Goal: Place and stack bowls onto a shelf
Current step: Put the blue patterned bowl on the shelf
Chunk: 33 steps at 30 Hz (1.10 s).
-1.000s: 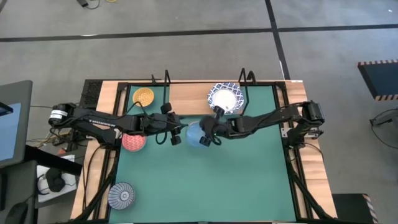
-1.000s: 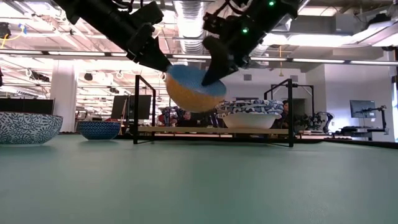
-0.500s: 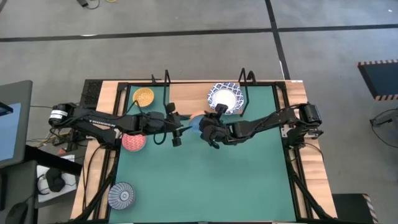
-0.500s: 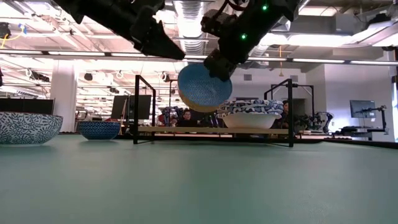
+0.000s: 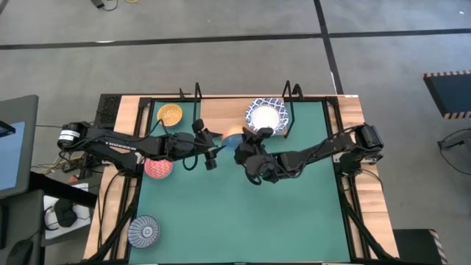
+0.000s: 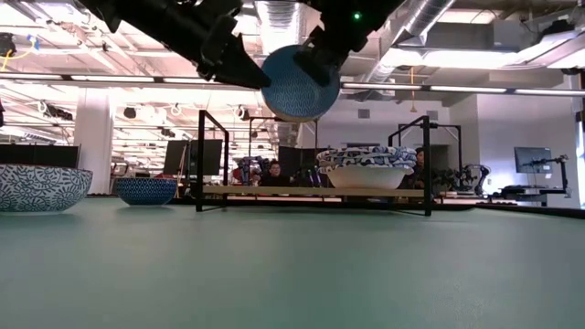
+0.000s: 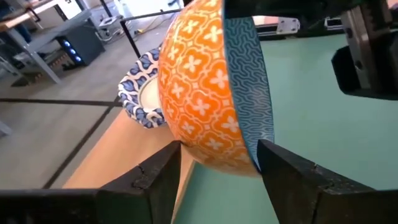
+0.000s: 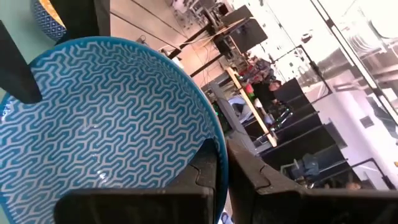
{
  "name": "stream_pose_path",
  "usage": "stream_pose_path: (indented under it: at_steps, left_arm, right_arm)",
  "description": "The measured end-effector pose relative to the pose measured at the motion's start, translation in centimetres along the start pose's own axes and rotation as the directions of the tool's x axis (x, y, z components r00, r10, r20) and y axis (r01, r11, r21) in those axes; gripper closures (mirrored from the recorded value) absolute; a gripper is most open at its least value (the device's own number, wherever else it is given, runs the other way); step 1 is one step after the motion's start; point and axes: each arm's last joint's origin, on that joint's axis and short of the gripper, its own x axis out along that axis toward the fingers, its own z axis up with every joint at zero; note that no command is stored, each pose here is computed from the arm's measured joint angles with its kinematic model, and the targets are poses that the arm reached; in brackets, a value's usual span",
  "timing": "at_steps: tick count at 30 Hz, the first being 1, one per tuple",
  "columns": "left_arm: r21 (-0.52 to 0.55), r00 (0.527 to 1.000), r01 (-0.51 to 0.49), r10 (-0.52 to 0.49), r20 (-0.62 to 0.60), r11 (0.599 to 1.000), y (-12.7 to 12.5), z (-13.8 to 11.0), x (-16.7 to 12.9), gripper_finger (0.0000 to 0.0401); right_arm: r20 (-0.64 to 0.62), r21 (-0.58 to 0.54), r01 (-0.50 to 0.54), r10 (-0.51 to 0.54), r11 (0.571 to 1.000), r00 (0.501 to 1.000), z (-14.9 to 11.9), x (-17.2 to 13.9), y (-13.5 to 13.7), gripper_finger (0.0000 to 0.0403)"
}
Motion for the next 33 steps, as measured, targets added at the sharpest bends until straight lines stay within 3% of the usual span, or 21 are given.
stream_pose_path:
  at_steps: [12, 19, 23, 28, 33]
  left_arm:
    - [-0.08, 0.998, -0.03, 0.035, 0.051, 0.996, 0.2, 0.5, 0.0, 0.0202]
    - [-0.089, 0.985, -0.143, 0.151, 0.079, 0.986, 0.6, 1.0, -0.1, 0.0208]
    - [-0.078, 0.981, -0.163, 0.17, 0.09, 0.983, 0.7, 1.1, -0.1, 0.0248]
    - [-0.102, 0.971, -0.203, 0.213, 0.105, 0.974, 0.9, 1.5, -0.1, 0.0332]
    - [-0.07, 0.97, -0.217, 0.223, 0.097, 0.974, 1.0, 1.4, -0.1, 0.0377]
  right_arm:
    - [0.03, 0.013, -0.004, 0.003, 1.0, 1.0, 0.5, -0.6, -0.1, 0.0365]
    - [0.04, 0.149, -0.016, 0.01, 0.989, 0.999, 0.9, -0.7, -0.2, 0.0355]
    - [0.058, 0.188, -0.024, 0.013, 0.982, 0.998, 1.9, -1.3, -0.7, 0.0345]
    - [0.078, 0.238, -0.034, 0.016, 0.971, 0.997, 2.9, -1.6, -1.3, 0.0345]
    - [0.111, 0.284, -0.081, 0.052, 0.956, 0.993, 3.2, -1.8, -1.4, 0.0323]
